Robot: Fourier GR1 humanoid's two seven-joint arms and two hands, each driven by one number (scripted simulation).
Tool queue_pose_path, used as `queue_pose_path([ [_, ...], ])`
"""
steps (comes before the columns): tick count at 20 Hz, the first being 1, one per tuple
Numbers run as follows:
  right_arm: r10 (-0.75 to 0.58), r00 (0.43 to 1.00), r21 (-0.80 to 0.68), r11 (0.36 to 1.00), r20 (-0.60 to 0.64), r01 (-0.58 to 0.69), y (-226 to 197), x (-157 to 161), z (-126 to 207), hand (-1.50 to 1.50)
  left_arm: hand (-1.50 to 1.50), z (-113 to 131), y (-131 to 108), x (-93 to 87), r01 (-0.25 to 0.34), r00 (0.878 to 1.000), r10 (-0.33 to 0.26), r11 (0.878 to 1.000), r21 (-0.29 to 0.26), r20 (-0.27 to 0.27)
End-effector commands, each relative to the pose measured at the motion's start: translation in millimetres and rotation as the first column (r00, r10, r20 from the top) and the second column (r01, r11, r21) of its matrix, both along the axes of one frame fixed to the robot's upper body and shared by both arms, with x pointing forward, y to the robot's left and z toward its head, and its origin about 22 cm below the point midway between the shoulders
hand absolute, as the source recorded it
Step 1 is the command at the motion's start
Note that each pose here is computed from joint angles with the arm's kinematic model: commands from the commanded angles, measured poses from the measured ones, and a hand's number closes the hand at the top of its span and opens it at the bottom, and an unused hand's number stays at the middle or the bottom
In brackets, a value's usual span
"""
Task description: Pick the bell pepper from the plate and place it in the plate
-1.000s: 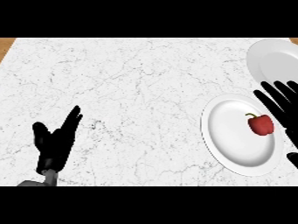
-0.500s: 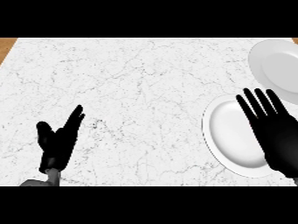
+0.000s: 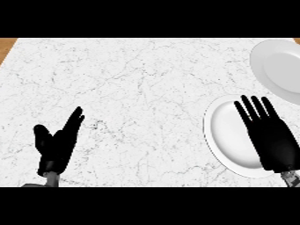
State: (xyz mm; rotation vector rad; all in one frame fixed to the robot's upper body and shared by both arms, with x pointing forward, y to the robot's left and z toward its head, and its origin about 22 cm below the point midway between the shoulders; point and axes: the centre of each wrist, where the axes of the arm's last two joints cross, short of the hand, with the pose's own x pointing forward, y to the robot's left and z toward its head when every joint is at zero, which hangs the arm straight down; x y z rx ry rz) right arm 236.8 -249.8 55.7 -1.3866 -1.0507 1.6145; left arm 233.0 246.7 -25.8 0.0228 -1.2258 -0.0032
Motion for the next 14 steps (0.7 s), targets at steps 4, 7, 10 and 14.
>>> queue_pose_path([
  [4, -0.018, 0.999, -0.072, 0.997, 0.044, 0.021, 8.8, 0.7, -26.8, -1.50, 0.00, -11.5, -17.5, -6.3, 0.022, 0.999, -0.021, 1.000, 0.005, -0.035],
  [7, -0.049, 0.997, -0.104, 0.993, 0.053, 0.054, 9.2, -2.2, -22.1, -1.50, 0.00, 5.1, -24.3, 10.7, 0.008, 1.000, -0.009, 1.000, -0.026, -0.027],
  [10, -0.060, 0.995, -0.118, 0.991, 0.078, 0.069, -13.4, 8.1, -30.1, -1.50, 0.00, -3.9, -6.1, -1.6, 0.017, 0.999, -0.017, 1.000, -0.014, -0.040],
  [14, -0.079, 0.996, -0.120, 0.989, 0.051, 0.085, -14.8, 19.9, -29.7, -1.50, 0.00, -10.9, -23.6, -4.0, 0.022, 0.999, -0.024, 0.999, -0.030, -0.044],
])
